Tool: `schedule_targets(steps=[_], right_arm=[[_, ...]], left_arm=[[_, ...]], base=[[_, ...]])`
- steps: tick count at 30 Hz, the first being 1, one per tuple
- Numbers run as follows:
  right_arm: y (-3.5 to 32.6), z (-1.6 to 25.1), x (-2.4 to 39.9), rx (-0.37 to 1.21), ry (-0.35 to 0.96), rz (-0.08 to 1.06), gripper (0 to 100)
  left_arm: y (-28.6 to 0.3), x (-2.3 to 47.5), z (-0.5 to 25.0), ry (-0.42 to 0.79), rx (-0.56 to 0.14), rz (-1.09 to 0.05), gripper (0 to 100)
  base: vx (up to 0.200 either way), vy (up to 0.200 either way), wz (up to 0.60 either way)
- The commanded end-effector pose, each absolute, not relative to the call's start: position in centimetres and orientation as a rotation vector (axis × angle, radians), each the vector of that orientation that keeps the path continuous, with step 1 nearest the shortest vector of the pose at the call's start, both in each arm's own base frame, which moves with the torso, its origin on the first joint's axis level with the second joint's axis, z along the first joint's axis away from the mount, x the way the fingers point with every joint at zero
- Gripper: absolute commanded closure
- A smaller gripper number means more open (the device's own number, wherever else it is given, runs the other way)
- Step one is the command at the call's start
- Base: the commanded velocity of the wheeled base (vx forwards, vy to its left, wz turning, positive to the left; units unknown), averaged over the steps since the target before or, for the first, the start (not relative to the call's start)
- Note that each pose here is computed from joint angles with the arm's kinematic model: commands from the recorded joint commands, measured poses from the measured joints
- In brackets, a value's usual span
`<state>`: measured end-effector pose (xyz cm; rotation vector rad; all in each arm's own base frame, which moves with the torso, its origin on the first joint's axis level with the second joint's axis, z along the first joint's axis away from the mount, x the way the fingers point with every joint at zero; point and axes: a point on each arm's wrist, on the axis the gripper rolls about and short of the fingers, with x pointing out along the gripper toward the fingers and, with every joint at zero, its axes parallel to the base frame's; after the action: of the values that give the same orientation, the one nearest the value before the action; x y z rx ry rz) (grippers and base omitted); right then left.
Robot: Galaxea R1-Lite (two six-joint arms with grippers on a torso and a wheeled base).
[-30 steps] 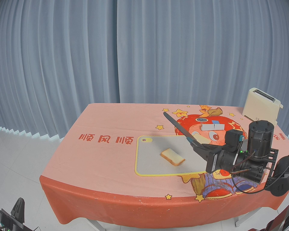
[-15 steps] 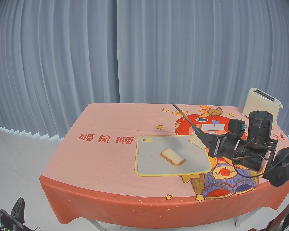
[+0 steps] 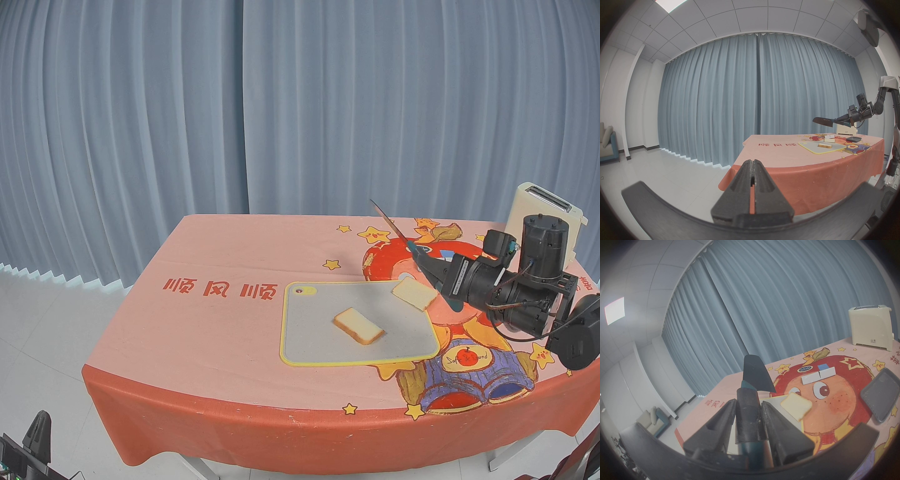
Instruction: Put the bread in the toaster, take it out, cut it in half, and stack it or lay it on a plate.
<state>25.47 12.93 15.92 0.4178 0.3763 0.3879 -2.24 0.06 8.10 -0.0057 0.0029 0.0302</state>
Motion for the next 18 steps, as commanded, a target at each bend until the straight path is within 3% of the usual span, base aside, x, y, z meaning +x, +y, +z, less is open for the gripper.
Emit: schedule_targets(steps=[1, 18], right_arm=[[13.0, 16.6, 25.8, 0.475, 0.333, 0.395, 100], [11.7, 14.9, 28.8, 0.566, 0.275, 0.348, 100]], left_arm=[[0.1, -2.1, 7.6, 0.023, -0.006, 0.031, 100], [0.1, -2.1, 7.6, 0.021, -0.006, 0.031, 100]], base=[[0.0, 0.0, 0.0], [0.0, 0.0, 0.0]])
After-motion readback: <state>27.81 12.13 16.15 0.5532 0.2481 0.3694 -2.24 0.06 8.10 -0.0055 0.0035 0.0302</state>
